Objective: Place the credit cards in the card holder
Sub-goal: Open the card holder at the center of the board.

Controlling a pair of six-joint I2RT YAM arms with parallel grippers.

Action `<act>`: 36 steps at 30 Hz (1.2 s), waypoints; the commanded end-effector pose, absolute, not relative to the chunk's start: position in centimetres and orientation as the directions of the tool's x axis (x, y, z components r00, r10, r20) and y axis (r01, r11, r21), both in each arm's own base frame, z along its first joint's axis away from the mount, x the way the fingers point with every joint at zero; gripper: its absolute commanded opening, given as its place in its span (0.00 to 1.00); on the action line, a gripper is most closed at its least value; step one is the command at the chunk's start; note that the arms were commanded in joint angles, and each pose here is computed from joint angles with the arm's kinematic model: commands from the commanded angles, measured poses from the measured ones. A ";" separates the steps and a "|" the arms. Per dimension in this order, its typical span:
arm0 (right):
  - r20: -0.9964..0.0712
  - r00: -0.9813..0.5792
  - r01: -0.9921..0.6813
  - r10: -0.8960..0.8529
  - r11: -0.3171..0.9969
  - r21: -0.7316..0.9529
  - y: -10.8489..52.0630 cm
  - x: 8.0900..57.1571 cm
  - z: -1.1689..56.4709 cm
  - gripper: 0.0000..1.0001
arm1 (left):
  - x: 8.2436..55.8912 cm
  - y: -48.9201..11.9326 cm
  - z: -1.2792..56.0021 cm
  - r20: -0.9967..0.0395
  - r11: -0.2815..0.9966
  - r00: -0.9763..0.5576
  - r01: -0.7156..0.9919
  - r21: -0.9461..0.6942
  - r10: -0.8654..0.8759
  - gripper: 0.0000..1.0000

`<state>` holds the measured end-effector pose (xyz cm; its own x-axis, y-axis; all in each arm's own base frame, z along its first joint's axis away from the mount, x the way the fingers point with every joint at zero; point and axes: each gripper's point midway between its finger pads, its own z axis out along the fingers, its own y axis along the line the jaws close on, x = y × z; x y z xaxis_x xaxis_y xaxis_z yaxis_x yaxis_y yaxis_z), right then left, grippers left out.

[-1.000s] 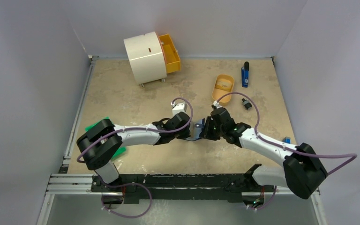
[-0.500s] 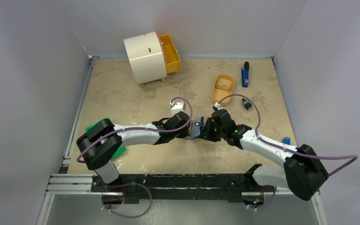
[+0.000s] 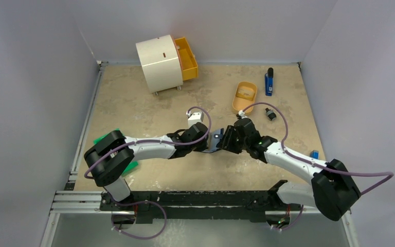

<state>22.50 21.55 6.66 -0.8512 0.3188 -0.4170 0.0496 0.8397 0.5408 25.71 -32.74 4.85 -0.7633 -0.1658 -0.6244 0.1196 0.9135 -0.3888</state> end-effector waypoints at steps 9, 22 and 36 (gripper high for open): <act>-0.381 -0.847 0.126 0.371 0.836 0.533 21.7 24.6 5.6 0.33 | 25.6 -31.8 4.3 -0.624 0.923 -0.763 0.103 -0.371 -0.166 0.00; -0.355 -0.870 0.106 0.343 0.832 0.544 23.0 25.1 5.0 0.15 | 25.6 -31.7 4.5 -0.625 0.922 -0.762 0.101 -0.374 -0.170 0.00; -0.364 -0.866 0.093 0.343 0.826 0.556 23.2 25.3 5.7 0.02 | 26.3 -29.2 12.9 -0.743 0.908 -0.629 0.137 -0.395 -0.228 0.47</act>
